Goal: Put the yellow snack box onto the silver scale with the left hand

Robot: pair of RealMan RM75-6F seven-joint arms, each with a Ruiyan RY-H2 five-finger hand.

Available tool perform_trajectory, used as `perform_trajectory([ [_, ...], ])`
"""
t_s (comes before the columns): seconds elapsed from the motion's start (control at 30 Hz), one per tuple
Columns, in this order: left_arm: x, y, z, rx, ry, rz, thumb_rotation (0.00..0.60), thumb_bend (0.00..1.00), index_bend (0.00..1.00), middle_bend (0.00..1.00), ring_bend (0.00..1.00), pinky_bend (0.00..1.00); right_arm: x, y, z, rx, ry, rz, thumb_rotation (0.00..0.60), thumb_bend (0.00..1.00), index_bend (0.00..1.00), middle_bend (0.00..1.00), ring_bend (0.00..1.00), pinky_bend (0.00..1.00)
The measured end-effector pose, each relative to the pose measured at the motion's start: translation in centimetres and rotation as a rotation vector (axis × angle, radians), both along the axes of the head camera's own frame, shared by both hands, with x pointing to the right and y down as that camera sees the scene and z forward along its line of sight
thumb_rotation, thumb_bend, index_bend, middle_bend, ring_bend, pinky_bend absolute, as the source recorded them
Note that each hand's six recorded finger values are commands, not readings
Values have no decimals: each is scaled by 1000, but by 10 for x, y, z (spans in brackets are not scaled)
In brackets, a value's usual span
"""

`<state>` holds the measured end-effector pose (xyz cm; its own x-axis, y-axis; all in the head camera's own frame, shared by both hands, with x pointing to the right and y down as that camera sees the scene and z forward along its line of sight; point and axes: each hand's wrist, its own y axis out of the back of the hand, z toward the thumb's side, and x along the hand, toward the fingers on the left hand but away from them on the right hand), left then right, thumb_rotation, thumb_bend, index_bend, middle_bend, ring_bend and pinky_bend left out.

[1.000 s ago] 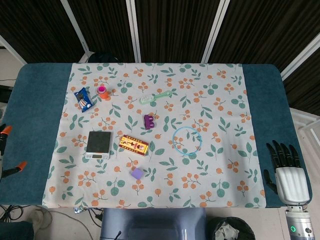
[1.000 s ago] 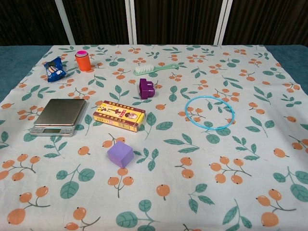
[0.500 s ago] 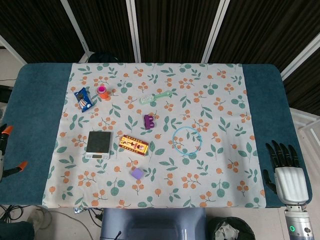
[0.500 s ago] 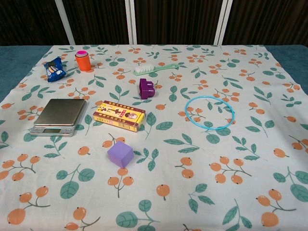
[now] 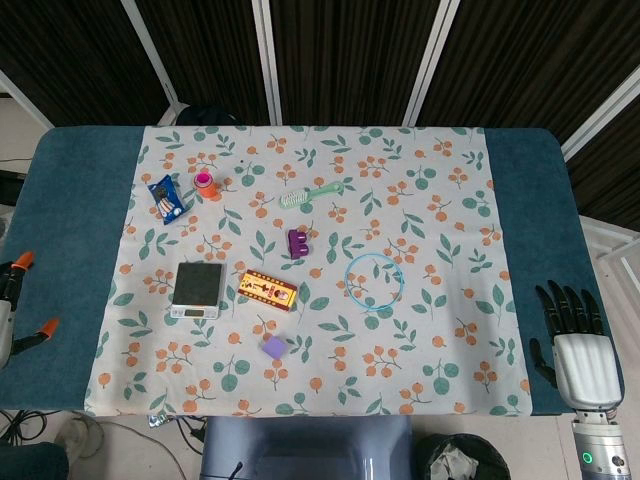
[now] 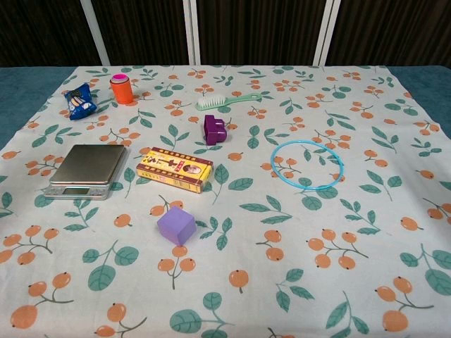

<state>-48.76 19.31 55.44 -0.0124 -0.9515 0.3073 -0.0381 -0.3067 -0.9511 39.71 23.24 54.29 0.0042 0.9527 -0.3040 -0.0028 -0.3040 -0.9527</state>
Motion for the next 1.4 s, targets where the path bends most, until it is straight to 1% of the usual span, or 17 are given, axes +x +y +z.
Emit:
perform_trajectory([
  [0.03, 2, 0, -1, 6, 7, 11, 600, 376, 68, 582, 444, 572, 0, 0, 0, 2, 1, 1, 600, 513, 34, 67, 58, 26],
  [0.1, 8, 1, 0, 11, 17, 42, 600, 417, 81, 636, 485, 612, 0, 0, 0, 1, 2, 0, 600, 513, 34, 67, 58, 25],
  [0.2, 13, 3, 4, -9, -5, 84, 600, 486, 85, 704, 538, 649, 0, 1, 0, -4, 4, -1, 600, 514, 34, 67, 58, 26],
  [0.27, 18, 5, 11, -44, -34, 117, 600, 528, 91, 747, 567, 666, 0, 1, 0, -6, 6, 0, 600, 513, 34, 67, 58, 26],
  [0.37, 29, 8, 22, -115, -51, 170, 600, 553, 92, 781, 590, 675, 0, 1, 1, -9, 8, 2, 600, 513, 34, 67, 58, 26],
  [0.47, 44, 10, 34, -197, -53, 224, 600, 578, 92, 794, 600, 677, 1, 0, 1, -9, 9, 3, 600, 513, 34, 67, 58, 26],
  [0.57, 56, 12, 44, -275, -59, 271, 600, 583, 92, 796, 602, 677, 1, 0, 0, -6, 10, 6, 600, 513, 34, 67, 58, 26],
  [0.77, 82, 14, 68, -440, -107, 370, 600, 583, 92, 802, 607, 679, 3, 0, -1, -1, 8, 12, 600, 513, 34, 67, 58, 25],
  [0.9, 89, 17, 80, -515, -131, 396, 600, 583, 92, 802, 607, 679, 3, 0, -2, 0, 7, 12, 600, 513, 34, 67, 58, 25],
  [1.0, 90, 19, 87, -547, -155, 397, 600, 583, 92, 801, 607, 680, 2, 0, -2, 1, 6, 13, 600, 513, 34, 67, 58, 26],
  [1.13, 92, 26, 100, -586, -163, 384, 600, 583, 92, 800, 606, 680, 3, 0, -1, -1, 7, 16, 600, 513, 34, 67, 58, 25],
  [1.27, 101, 34, 116, -628, -165, 412, 600, 584, 93, 799, 606, 680, 4, -1, -1, 1, 8, 20, 600, 513, 34, 67, 58, 26],
  [1.4, 106, 36, 123, -635, -167, 430, 600, 583, 93, 800, 606, 680, 5, -1, -2, 3, 9, 24, 600, 514, 34, 67, 58, 25],
])
